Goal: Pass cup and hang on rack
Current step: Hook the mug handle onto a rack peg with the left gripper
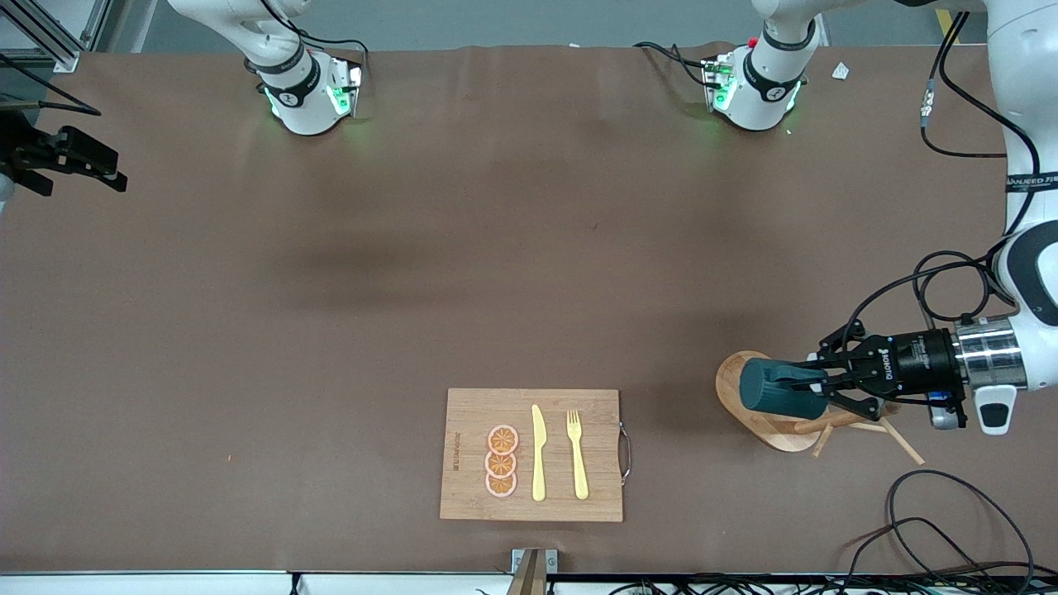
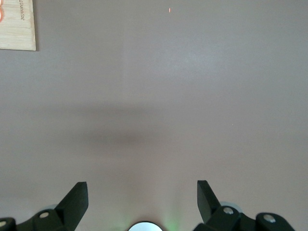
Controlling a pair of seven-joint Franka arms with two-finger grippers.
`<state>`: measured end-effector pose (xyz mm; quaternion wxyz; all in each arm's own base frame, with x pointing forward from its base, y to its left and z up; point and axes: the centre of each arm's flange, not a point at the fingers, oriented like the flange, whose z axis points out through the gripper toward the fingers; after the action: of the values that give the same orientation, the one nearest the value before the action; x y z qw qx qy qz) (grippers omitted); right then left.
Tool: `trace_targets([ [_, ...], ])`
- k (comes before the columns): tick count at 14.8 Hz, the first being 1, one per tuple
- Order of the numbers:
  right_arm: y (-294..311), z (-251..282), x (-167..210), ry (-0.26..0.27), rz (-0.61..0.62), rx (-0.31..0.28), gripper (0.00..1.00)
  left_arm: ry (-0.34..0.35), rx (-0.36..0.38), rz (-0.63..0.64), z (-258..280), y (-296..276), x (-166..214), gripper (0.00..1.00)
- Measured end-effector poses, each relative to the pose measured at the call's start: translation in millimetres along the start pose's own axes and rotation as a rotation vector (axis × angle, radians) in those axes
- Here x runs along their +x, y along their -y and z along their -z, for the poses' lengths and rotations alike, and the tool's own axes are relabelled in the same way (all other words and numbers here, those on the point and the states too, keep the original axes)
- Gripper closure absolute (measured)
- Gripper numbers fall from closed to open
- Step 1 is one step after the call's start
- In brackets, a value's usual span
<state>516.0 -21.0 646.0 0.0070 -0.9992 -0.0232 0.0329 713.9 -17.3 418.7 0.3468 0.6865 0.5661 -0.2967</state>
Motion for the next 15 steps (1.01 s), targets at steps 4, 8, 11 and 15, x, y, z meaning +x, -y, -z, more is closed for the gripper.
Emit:
trace_targets([
  [4, -0.3, 0.0, 0.0, 0.000, 0.001, 0.000, 0.00, 0.034, -0.009, 0.009, 9.0, 4.4, 27.4, 0.79],
  [8, -0.4, 0.0, 0.0, 0.000, 0.001, 0.000, 0.00, 0.066, -0.034, 0.026, 14.4, 5.4, 41.5, 0.79],
  [11, -0.4, 0.0, 0.0, 0.000, 0.001, 0.000, 0.00, 0.075, -0.049, 0.038, 22.6, 7.0, 49.0, 0.79],
  [15, -0.4, 0.0, 0.0, 0.000, 0.001, 0.000, 0.00, 0.079, -0.052, 0.041, 23.3, 9.0, 61.2, 0.79],
])
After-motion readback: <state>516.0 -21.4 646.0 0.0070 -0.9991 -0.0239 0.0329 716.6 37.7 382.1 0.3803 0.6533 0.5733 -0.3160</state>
